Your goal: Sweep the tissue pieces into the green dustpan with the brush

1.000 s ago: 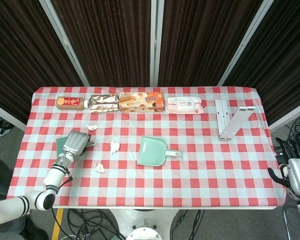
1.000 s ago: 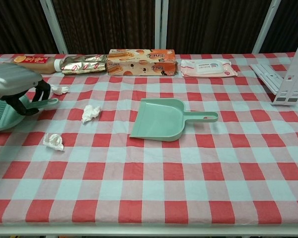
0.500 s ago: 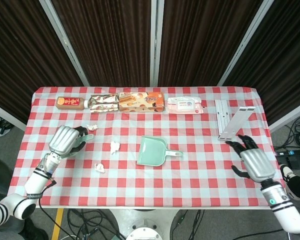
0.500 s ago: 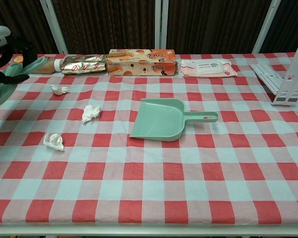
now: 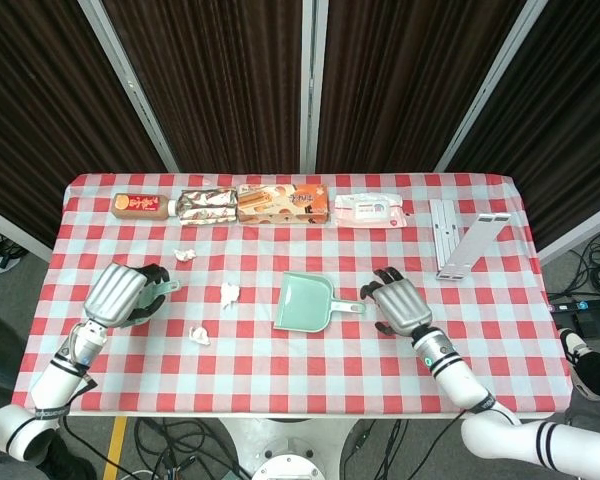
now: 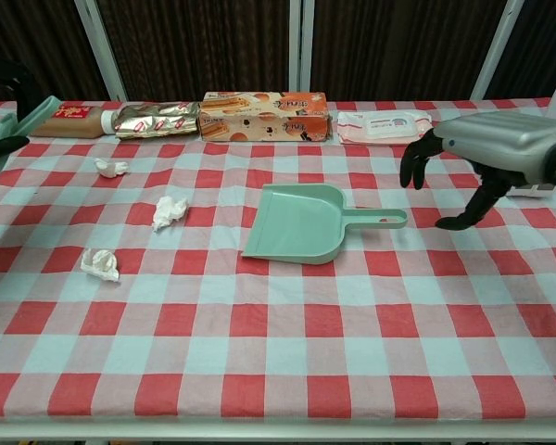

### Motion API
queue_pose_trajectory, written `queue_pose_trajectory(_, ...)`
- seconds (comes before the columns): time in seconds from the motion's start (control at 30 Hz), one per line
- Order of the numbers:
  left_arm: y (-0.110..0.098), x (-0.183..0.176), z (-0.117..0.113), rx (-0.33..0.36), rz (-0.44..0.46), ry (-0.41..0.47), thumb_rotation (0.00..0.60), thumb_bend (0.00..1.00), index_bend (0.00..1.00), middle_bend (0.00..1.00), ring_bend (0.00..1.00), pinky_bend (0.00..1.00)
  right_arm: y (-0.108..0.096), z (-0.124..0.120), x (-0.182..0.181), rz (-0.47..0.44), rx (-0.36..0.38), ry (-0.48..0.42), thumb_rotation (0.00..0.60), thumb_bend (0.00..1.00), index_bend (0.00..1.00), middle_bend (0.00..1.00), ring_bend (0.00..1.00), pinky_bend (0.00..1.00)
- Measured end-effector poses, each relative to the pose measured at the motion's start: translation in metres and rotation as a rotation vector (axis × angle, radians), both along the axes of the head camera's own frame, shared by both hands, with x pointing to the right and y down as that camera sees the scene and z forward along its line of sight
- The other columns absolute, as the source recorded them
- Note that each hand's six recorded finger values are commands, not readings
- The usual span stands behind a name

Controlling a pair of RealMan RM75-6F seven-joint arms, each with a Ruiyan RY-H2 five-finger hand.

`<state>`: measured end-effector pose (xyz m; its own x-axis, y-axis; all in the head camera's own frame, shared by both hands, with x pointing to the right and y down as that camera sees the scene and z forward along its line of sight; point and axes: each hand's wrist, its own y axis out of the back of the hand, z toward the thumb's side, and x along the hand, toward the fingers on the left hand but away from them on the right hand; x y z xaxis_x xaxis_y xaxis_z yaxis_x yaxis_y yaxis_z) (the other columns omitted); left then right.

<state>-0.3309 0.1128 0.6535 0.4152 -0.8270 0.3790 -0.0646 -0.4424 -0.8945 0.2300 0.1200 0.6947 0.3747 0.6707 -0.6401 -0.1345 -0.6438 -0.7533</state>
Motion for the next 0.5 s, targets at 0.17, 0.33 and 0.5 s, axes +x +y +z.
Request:
queue_pose_trajectory(0.17,0.003,0.0,0.001,-0.003,0.006,0.001,0.6,0.41,0.48,0.53,0.74,0.89,0.0,0.016,-0.021,-0.01,0.022,0.061,0.6,0.12,0.42,0.41,0.15,0.13)
queue_pose_trajectory(0.33,0.004,0.001,0.002,-0.008,0.011,0.0,0.6,0.42,0.48,0.53,0.74,0.89,-0.005,0.024,-0.031,0.024,0.047,0.097,0.6,0.12,0.42,0.41,0.15,0.13)
queue_pose_trajectory(0.5,0.004,0.001,0.003,-0.011,0.024,-0.003,0.6,0.41,0.48,0.53,0.74,0.89,-0.005,0.03,-0.036,0.039,0.03,0.111,0.6,0.13,0.39,0.41,0.15,0.13)
